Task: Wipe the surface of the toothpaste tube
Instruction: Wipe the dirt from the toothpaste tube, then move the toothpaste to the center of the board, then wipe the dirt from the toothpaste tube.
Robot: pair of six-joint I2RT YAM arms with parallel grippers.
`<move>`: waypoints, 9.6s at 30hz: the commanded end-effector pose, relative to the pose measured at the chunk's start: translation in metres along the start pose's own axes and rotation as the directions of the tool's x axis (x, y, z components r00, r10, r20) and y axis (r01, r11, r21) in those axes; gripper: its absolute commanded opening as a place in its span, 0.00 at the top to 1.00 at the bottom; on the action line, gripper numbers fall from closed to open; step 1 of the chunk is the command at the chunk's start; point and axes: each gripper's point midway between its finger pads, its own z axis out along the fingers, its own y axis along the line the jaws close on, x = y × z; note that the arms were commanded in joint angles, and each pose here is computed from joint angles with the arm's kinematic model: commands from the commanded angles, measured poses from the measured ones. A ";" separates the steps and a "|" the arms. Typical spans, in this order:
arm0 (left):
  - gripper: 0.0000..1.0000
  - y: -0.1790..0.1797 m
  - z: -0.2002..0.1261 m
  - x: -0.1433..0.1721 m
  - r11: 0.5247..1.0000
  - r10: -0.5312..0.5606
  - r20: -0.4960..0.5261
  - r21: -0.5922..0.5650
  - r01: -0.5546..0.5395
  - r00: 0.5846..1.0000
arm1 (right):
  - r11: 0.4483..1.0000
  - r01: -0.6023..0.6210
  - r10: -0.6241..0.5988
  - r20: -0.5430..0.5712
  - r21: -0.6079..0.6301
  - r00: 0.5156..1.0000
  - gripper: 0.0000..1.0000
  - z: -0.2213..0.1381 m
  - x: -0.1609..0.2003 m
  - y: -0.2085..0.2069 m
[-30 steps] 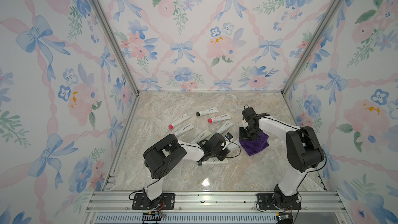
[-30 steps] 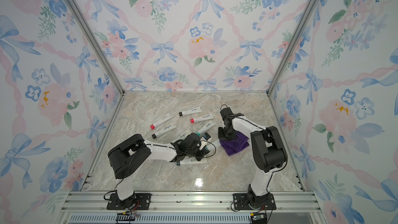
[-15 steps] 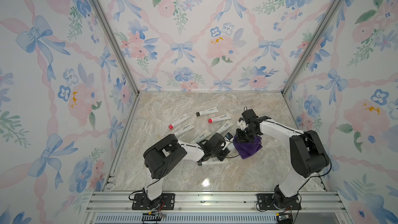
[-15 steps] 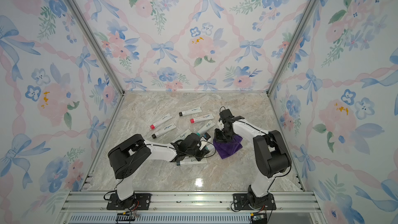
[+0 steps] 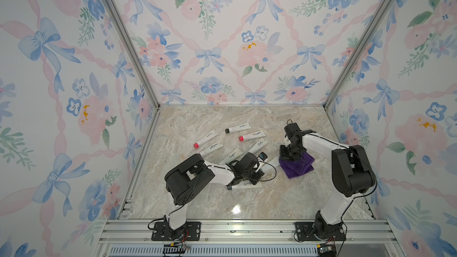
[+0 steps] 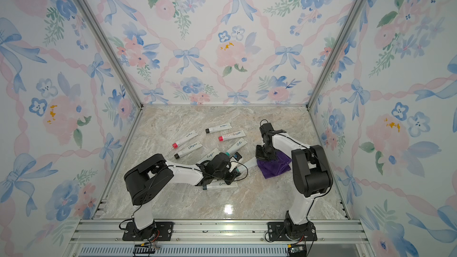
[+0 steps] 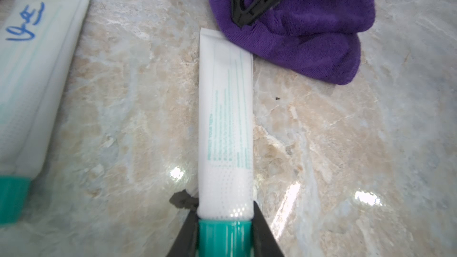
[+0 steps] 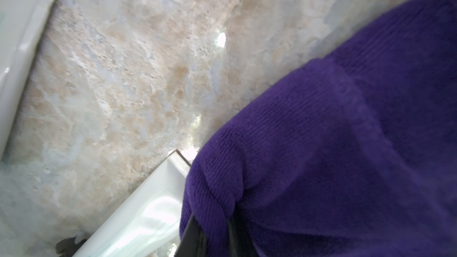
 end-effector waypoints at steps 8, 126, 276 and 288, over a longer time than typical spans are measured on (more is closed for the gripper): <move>0.89 0.004 0.005 0.010 1.000 -0.001 -0.033 -0.015 0.000 0.999 | 0.980 0.122 -0.141 -0.120 -0.155 0.983 0.85 0.005 0.054 0.068; 0.42 -0.007 0.081 -0.107 0.996 -0.057 0.092 0.078 0.050 0.994 | 0.986 -0.160 0.164 0.183 -0.035 0.969 0.84 -0.033 0.048 -0.040; 0.82 -0.032 0.002 0.032 0.996 0.088 -0.172 0.038 -0.083 0.981 | 0.992 0.111 -0.116 -0.087 -0.057 0.990 0.84 0.002 0.111 0.038; 0.83 -0.031 -0.001 0.034 0.996 0.085 -0.174 0.032 -0.081 0.981 | 0.990 0.025 -0.022 -0.027 0.142 0.999 0.83 -0.005 0.064 -0.028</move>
